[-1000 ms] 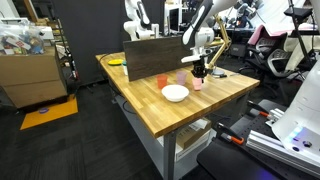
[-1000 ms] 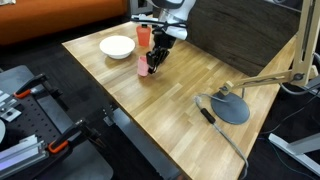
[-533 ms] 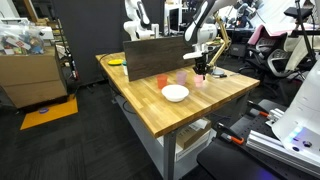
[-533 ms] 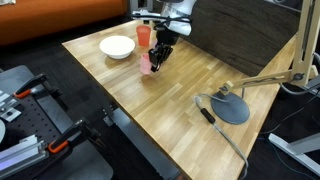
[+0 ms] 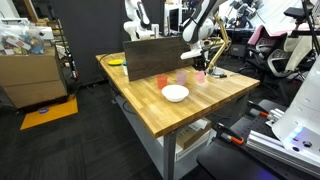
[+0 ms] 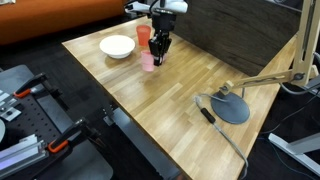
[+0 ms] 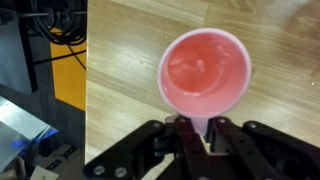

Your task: Pour the liquid from the pink cup into the white bowl

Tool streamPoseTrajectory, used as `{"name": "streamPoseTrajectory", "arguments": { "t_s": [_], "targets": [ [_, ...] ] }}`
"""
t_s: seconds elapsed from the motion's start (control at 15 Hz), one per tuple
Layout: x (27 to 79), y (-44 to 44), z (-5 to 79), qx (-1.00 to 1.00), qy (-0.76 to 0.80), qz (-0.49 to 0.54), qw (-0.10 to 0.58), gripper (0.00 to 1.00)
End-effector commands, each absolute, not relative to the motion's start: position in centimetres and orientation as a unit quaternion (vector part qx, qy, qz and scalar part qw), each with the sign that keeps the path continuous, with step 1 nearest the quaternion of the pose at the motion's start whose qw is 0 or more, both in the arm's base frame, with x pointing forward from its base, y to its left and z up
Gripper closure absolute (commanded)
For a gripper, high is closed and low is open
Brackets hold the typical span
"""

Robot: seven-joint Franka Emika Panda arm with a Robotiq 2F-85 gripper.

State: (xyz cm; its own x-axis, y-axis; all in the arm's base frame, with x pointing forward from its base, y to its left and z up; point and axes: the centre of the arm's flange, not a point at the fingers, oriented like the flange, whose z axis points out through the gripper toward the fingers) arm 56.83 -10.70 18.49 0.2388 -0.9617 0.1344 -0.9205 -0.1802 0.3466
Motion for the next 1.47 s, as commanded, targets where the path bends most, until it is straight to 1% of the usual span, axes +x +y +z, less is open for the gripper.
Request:
{"name": "streamPoseTrajectory", "arguments": {
  "t_s": [0.0, 0.67, 0.93, 1.0, 1.4],
  "targets": [
    [56.5, -7.9, 20.0, 0.787, -0.579, -0.012, 0.213, 0.96],
    [57.8, -1.3, 22.6, 0.838, -0.501, 0.034, 0.213, 0.96],
    [57.7, 0.7, 22.3, 0.856, -0.477, 0.011, 0.202, 0.96],
    [58.3, 0.9, 21.8, 0.846, -0.489, 0.021, 0.211, 0.85],
    [58.2, 1.0, 21.7, 0.851, -0.481, 0.017, 0.211, 0.85]
  ]
}}
